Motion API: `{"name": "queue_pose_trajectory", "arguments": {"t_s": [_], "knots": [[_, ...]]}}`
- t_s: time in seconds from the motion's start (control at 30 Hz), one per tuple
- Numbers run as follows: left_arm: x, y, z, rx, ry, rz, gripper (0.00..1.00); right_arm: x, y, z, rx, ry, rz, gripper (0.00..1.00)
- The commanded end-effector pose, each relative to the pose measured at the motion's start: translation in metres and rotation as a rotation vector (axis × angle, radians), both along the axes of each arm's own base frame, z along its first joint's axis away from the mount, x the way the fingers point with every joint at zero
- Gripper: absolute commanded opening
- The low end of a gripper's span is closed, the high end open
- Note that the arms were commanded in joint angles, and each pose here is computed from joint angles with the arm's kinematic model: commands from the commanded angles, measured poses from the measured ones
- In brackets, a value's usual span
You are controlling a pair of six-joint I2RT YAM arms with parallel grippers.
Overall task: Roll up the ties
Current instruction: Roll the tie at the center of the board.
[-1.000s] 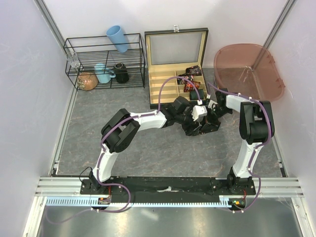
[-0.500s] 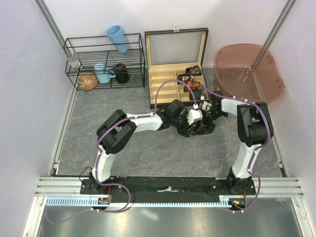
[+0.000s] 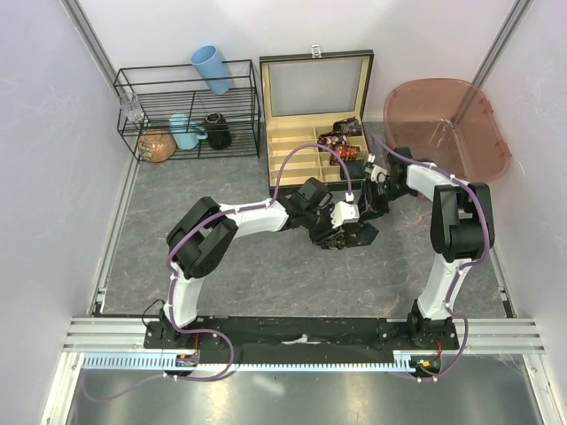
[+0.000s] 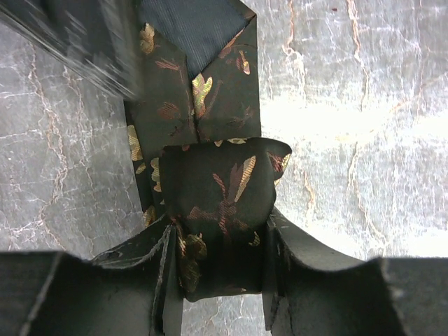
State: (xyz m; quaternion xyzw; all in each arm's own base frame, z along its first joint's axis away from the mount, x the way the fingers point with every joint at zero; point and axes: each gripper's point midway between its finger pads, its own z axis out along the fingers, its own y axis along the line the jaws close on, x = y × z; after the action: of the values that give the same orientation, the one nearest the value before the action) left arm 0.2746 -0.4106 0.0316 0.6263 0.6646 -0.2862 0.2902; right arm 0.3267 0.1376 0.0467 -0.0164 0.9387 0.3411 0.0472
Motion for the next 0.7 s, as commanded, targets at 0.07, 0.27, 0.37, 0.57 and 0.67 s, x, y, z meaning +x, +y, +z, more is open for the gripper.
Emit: {"name": "queue_pose_trajectory", "arguments": {"t_s": [0.07, 0.27, 0.37, 0.57, 0.67], "knots": [[-0.008, 0.021, -0.024, 0.121, 0.068, -0.029, 0.02, -0.029, 0.001, -0.02, -0.007, 0.097, 0.046, 0.26], [-0.002, 0.011, 0.002, 0.073, 0.066, -0.007, 0.02, -0.043, -0.014, -0.054, -0.143, 0.13, 0.085, 0.25], [0.005, 0.004, 0.023, 0.026, 0.045, 0.025, 0.02, -0.043, -0.026, -0.064, -0.218, 0.131, 0.091, 0.24], [0.016, 0.001, 0.022, 0.034, 0.018, 0.061, 0.02, -0.045, -0.032, -0.07, -0.253, 0.151, 0.091, 0.23], [0.019, 0.006, 0.0, 0.089, 0.012, 0.064, 0.02, -0.045, -0.031, -0.066, -0.243, 0.132, 0.112, 0.23]]}}
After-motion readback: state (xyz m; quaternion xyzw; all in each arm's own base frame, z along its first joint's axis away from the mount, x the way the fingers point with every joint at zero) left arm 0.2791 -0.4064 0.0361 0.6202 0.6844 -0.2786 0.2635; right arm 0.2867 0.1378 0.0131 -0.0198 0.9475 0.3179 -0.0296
